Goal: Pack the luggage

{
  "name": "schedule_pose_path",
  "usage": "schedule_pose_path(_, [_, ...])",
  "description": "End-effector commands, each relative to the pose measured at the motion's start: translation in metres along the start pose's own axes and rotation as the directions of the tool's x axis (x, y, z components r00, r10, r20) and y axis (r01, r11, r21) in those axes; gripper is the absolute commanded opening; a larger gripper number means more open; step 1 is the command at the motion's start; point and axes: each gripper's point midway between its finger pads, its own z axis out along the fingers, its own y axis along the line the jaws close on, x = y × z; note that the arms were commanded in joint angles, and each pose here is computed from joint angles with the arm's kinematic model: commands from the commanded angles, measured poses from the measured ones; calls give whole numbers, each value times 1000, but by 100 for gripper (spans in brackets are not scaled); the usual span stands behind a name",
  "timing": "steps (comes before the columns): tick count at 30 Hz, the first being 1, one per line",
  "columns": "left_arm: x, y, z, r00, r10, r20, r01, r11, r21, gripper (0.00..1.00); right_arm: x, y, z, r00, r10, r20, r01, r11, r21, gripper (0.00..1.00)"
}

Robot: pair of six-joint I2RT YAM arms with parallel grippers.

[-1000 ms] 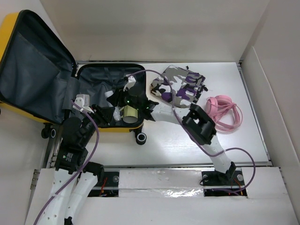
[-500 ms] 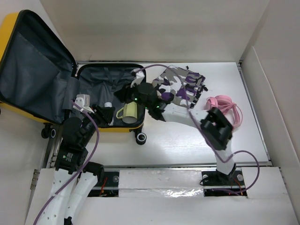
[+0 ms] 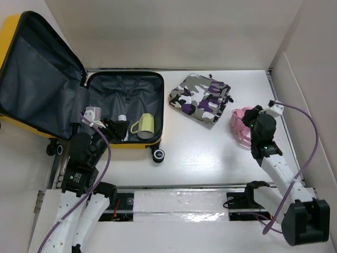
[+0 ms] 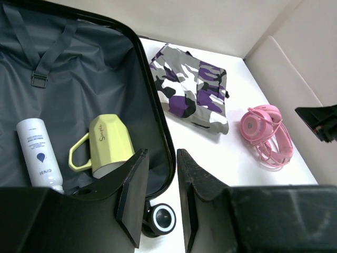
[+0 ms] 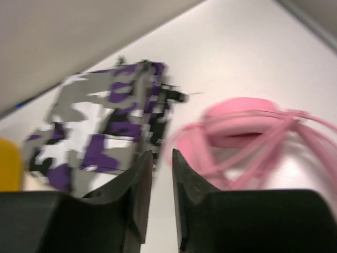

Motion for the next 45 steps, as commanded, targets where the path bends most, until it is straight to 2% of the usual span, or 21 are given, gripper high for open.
schedule_pose_path(1, [-18, -16, -5, 998, 17, 58, -21, 998, 60, 25, 9, -33, -12, 995, -76, -62, 78, 997, 29, 39])
schedule_pose_path(5, [-19, -15, -5, 998, 19, 65, -22, 998, 53, 25, 31, -31, -14, 972, -148, -183, 143, 989, -39, 47])
schedule_pose_path(6, [-19, -16, -6, 998, 19, 63, -23, 998, 57, 25, 48, -38, -19, 949, -168, -268, 166, 986, -31, 47])
schedule_pose_path(8, [-19, -17, -7, 998, 19, 65, -23, 998, 59, 25, 55, -39, -21, 933, -190, -306, 184, 982, -47, 56])
schedule_pose_path(10, [-21, -18, -8, 997, 20, 71, -24, 998, 65, 25, 66, -41, -24, 916, -206, -344, 194, 978, -70, 69])
schedule_pose_path(12, [-21, -21, -9, 997, 21, 72, -26, 997, 75, 25, 73, -44, -26, 906, -219, -362, 202, 976, -84, 74])
schedule_pose_path(18, [-23, -22, -13, 996, 21, 86, -28, 997, 78, 25, 89, -41, -18, 866, -249, -434, 207, 968, -142, 77])
schedule_pose_path(24, [-24, -25, -18, 995, 23, 93, -31, 996, 86, 25, 110, -40, 1, 808, -251, -533, 192, 967, -164, 91])
schedule_pose_path(29, [-27, -24, -20, 994, 26, 107, -34, 996, 77, 25, 132, -32, 9, 774, -221, -593, 112, 970, -216, 90])
schedule_pose_path(35, [-28, -24, -22, 993, 29, 113, -37, 997, 73, 25, 151, -38, 21, 748, -192, -636, 95, 978, -183, 82])
schedule_pose_path(36, [-29, -25, -23, 993, 29, 117, -37, 997, 73, 25, 153, -39, 21, 745, -189, -640, 93, 979, -182, 76])
schedule_pose_path(37, [-29, -24, -23, 993, 28, 117, -37, 997, 71, 25, 152, -41, 22, 747, -186, -638, 99, 980, -170, 59])
schedule_pose_path(38, [-28, -26, -24, 993, 30, 115, -39, 996, 79, 25, 151, -42, 21, 752, -184, -633, 103, 981, -163, 51])
schedule_pose_path(40, [-29, -26, -25, 993, 30, 118, -39, 996, 79, 25, 147, -47, 20, 762, -179, -622, 119, 983, -136, 28])
schedule_pose_path(42, [-30, -25, -25, 992, 30, 122, -39, 996, 75, 25, 132, -44, 18, 793, -180, -582, 128, 983, -130, 16])
schedule_pose_path(43, [-29, -25, -25, 992, 31, 120, -41, 996, 76, 25, 126, -46, 16, 805, -177, -567, 137, 984, -113, 7])
schedule_pose_path(44, [-29, -25, -25, 992, 31, 120, -40, 996, 74, 25, 119, -46, 13, 817, -178, -548, 142, 984, -108, 4])
schedule_pose_path(45, [-29, -25, -25, 992, 31, 120, -40, 996, 74, 25, 97, -38, 9, 853, -183, -489, 142, 983, -120, 0])
